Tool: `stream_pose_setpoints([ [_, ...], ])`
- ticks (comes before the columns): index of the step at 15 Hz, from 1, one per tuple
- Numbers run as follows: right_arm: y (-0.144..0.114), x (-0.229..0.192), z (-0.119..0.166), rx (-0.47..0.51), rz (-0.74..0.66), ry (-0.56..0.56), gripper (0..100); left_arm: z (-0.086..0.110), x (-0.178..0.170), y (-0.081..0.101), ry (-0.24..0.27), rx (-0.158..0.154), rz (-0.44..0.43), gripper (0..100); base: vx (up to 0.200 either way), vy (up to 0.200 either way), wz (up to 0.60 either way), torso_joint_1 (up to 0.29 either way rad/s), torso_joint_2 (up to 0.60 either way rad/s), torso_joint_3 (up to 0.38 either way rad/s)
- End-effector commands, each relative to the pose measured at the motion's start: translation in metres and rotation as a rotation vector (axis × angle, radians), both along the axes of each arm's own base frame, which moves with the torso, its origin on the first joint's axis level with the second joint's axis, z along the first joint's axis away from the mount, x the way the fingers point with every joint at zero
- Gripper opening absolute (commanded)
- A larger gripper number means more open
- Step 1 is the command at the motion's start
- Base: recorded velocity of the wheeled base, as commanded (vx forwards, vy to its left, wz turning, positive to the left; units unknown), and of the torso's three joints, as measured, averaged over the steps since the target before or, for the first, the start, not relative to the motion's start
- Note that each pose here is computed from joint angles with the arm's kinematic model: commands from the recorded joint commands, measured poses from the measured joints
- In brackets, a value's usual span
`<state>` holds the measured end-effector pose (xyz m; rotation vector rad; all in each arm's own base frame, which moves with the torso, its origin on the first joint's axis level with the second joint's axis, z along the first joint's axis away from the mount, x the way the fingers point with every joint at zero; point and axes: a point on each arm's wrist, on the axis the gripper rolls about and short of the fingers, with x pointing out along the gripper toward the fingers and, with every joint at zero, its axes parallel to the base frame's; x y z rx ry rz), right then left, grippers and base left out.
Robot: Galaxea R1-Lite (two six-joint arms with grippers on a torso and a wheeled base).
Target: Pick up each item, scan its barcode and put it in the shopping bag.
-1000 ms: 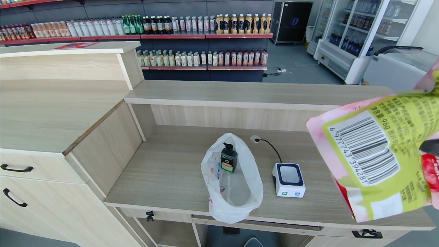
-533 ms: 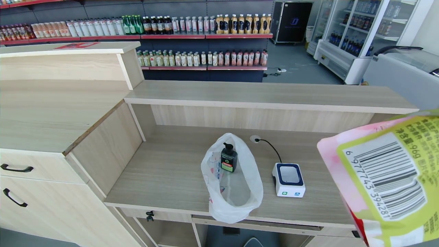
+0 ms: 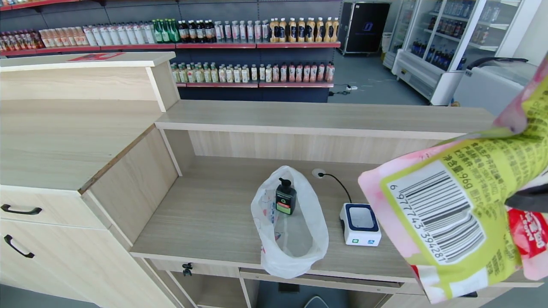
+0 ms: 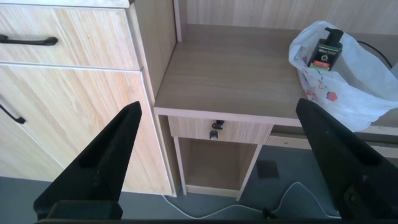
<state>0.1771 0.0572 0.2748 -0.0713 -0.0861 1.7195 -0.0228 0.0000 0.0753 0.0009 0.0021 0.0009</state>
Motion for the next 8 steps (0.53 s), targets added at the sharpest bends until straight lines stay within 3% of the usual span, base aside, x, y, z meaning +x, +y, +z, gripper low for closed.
stream_pose_setpoints([
  [1,0.012,0.025,-0.012,-0.01,0.066,0.045,0,0.0,0.0,0.0,-0.001,-0.001,0.001,100,0.0,0.0,0.0,0.0,0.0,0.0],
  [8,0.017,0.045,-0.03,-0.017,0.072,0.078,0,0.0,0.0,0.0,-0.001,-0.001,0.001,100,0.0,0.0,0.0,0.0,0.0,0.0],
])
